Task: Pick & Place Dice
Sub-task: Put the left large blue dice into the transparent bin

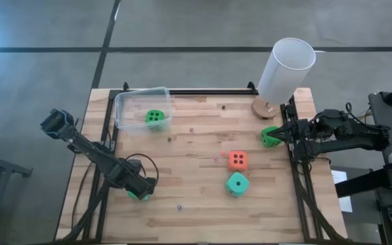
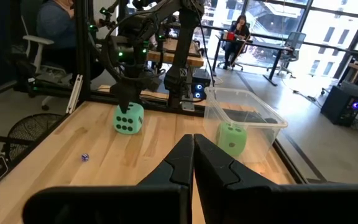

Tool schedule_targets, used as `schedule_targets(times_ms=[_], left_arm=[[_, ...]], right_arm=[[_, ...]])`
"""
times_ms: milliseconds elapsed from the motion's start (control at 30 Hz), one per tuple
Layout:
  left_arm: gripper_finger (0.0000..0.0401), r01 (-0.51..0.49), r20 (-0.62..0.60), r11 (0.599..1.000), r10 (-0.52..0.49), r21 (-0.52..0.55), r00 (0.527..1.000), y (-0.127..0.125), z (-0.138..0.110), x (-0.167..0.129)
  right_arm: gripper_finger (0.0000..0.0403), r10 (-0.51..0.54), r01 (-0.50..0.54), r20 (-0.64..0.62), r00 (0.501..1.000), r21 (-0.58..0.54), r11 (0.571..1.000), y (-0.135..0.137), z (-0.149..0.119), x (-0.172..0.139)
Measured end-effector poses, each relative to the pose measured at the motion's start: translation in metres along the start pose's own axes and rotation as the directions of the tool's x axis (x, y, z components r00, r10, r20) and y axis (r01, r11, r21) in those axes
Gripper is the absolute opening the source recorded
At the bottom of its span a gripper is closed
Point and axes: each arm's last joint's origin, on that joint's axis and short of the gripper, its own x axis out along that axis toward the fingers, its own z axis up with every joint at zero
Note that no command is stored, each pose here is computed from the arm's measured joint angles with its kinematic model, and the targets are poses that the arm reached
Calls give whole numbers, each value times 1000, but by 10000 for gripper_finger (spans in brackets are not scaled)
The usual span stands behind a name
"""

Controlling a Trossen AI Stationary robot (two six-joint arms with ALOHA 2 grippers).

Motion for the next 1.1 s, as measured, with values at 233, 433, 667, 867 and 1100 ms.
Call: schedule_targets(times_ms=[233,433,667,867,1100], left_arm=[[398,2,-4,1000,-2,11,1000,0,0,2],[398,12,-17,1000,-12,22,1000,3,2,12],[398,11,-17,1000,-10,19,1000,3,3,14],[397,10,-17,1000,-9,15,1000,3,3,14],[384,6,-17,1000,-6,12,1000,3,4,14]], right_arm=[[8,0,0,0,1000,-1,1000,0,0,0],[8,0,0,0,1000,0,1000,0,0,0],[8,0,0,0,1000,-1,1000,0,0,0],[8,0,0,0,1000,0,1000,0,0,0],[8,0,0,0,1000,-2,1000,0,0,0]])
